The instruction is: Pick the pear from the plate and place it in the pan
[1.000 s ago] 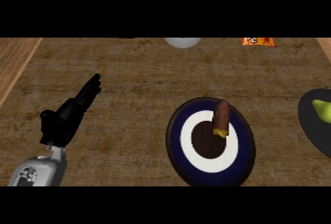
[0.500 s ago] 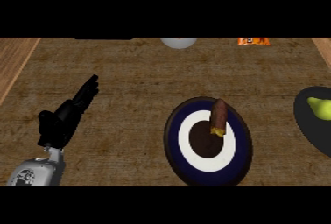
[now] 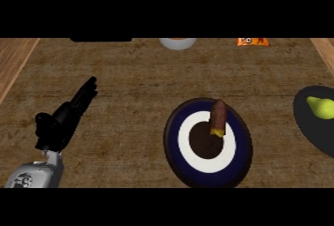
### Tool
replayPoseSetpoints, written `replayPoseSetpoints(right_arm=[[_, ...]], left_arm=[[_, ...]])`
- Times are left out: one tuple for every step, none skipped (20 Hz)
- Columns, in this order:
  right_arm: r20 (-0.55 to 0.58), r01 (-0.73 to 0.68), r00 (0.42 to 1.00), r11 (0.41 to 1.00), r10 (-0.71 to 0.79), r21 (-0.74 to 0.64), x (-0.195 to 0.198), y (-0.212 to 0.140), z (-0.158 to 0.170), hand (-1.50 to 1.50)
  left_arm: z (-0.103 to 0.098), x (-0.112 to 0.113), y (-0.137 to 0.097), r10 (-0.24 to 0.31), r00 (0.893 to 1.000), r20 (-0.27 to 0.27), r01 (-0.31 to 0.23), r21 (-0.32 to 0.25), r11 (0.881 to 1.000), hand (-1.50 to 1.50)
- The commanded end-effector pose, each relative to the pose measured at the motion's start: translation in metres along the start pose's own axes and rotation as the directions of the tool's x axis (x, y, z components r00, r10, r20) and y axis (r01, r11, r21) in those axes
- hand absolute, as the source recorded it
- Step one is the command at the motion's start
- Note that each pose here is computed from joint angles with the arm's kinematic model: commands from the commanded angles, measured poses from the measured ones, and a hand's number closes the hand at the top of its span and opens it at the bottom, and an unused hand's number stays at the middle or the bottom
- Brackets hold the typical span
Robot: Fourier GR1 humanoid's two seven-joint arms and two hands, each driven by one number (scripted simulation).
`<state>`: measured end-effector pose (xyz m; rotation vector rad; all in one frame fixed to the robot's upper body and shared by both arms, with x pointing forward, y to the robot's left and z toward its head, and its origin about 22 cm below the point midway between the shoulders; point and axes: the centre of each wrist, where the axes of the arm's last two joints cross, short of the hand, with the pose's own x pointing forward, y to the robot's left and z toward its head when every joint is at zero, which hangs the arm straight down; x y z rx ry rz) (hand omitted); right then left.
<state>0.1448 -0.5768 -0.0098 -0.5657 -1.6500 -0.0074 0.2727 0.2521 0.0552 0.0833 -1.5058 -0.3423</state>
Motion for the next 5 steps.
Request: replayPoseSetpoints(right_arm=[[0.152, 0.133, 0.977, 0.986, -0.148, 0.102, -0.002, -0.012, 0.018, -1.5], [0.153, 0.131, 0.978, 0.989, -0.141, 0.073, -0.019, 0.001, 0.04, -1.5], [0.15, 0.137, 0.978, 0.988, -0.147, 0.077, -0.013, -0.002, 0.03, -1.5], [0.142, 0.125, 0.981, 0.991, -0.13, 0.041, -0.02, 0.001, 0.041, -1.5], [0.146, 0.112, 0.982, 0.992, -0.119, 0.058, -0.014, -0.009, 0.04, -1.5]], left_arm=[[0.002, -0.004, 0.005, 0.004, 1.0, -0.007, -0.004, 0.009, 1.0, 0.0], [0.005, -0.001, 0.009, -0.011, 1.0, 0.005, 0.011, 0.009, 1.0, 0.0], [-0.006, 0.002, 0.0, -0.021, 1.0, 0.001, 0.021, 0.015, 1.0, 0.0], [0.009, -0.009, 0.002, 0.002, 1.0, -0.006, -0.002, -0.004, 1.0, 0.0], [0.004, 0.0, 0.002, -0.005, 1.0, -0.015, 0.006, 0.02, 1.0, 0.0]])
